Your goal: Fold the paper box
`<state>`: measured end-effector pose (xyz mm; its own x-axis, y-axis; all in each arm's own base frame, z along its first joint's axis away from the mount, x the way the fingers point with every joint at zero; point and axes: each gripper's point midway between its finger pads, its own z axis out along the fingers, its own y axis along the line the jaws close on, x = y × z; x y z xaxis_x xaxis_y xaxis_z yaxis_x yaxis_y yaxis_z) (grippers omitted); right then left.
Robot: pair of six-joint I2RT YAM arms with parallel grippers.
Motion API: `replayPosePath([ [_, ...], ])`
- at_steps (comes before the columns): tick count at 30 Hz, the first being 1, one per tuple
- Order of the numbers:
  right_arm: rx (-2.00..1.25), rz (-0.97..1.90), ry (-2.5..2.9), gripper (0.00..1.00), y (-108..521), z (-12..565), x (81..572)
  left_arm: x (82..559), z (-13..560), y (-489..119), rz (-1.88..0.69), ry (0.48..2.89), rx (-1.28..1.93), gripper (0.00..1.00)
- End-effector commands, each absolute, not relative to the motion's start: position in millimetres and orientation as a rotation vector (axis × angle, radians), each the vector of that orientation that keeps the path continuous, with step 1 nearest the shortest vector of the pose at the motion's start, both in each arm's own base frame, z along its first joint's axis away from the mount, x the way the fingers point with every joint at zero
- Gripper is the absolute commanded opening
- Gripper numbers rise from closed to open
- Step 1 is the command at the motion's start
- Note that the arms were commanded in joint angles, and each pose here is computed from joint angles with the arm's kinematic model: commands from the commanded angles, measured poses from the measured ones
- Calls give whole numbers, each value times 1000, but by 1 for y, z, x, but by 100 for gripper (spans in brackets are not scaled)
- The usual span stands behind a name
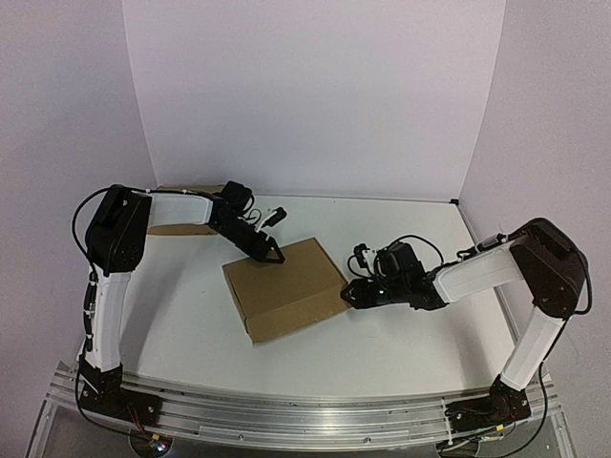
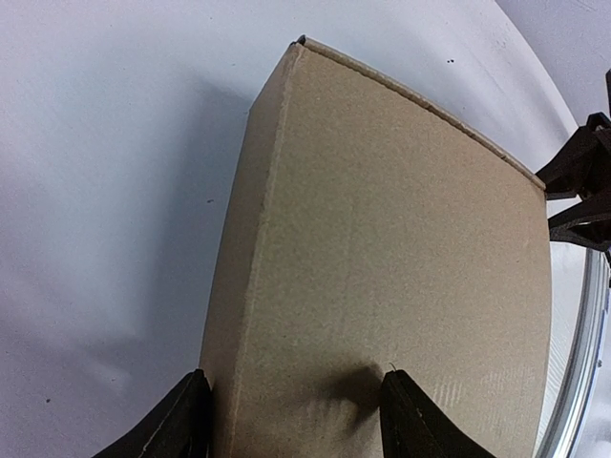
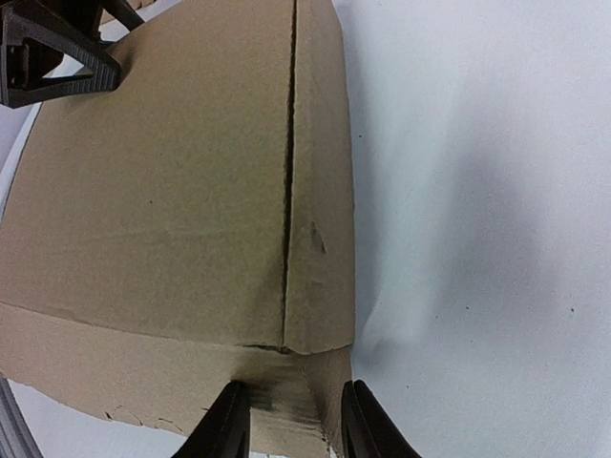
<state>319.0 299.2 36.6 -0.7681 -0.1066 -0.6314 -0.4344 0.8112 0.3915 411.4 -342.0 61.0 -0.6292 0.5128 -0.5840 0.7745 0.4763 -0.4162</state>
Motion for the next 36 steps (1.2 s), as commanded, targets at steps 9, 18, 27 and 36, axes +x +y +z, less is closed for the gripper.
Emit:
replayPosePath([
  [9, -330, 669, 2480, 24, 278, -6, 297, 378, 7, -330, -910, 2472, 1181, 59],
  [18, -269, 624, 2444, 24, 282, -11, 317, 372, 2, -326, -907, 2473, 1200, 56],
  [27, -203, 595, 2370, 26, 283, -13, 330, 366, 0, -326, -937, 2481, 1193, 55],
  [36, -180, 632, 2360, 32, 296, -10, 328, 367, -4, -323, -912, 2502, 1172, 54],
])
